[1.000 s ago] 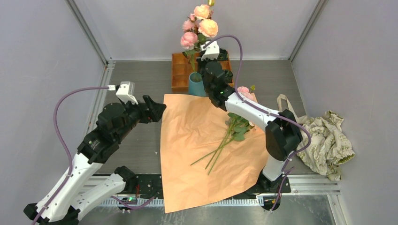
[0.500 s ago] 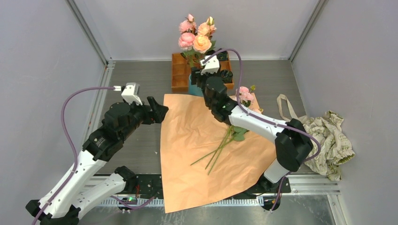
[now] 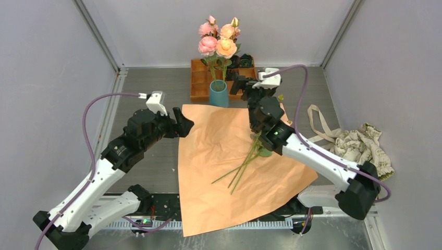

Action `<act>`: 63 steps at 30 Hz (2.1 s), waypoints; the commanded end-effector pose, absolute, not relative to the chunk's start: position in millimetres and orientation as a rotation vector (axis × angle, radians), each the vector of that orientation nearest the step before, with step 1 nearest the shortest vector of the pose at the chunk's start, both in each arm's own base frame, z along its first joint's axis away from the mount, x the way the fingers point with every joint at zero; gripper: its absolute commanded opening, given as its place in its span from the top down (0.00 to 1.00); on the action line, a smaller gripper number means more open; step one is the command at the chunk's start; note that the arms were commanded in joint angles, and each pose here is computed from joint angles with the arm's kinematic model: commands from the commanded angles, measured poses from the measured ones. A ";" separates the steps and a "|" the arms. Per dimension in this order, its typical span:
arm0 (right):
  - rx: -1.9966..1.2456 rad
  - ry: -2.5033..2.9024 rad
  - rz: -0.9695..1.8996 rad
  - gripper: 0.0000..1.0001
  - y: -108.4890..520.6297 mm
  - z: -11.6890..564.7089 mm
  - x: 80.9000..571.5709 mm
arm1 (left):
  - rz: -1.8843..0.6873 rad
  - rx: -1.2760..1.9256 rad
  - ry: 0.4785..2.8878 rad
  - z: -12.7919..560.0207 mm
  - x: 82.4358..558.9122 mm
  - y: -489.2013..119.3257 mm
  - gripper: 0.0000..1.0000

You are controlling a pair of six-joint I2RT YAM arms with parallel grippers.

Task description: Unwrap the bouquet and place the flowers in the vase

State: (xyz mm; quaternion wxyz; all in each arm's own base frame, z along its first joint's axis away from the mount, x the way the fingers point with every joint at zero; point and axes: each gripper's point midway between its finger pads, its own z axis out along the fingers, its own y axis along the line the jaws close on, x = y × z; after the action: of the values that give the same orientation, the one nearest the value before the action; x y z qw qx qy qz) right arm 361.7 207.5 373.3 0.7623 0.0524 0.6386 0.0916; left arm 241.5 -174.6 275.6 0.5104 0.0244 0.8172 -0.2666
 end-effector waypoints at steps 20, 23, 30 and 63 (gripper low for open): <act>0.432 1.302 0.341 0.01 50.6 413.6 228.1 | -0.716 0.628 2.151 186.1 257.0 -412.1 0.19; 0.424 1.317 0.347 0.01 45.0 409.6 220.7 | -0.676 0.659 2.180 168.1 272.5 -434.1 0.19; 0.419 1.329 0.377 0.02 39.8 404.2 211.2 | -0.644 0.713 2.207 143.2 297.8 -475.7 0.19; 0.450 1.327 0.374 0.02 31.4 392.2 206.5 | -0.574 0.765 2.329 78.5 321.7 -493.8 0.58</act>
State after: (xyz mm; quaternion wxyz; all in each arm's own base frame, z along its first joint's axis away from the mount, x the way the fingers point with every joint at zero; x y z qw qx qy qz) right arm 208.1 34.4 387.2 0.7460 0.1923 0.6164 0.1631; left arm 316.8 -484.0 66.9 0.3014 0.2860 0.8873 -0.2003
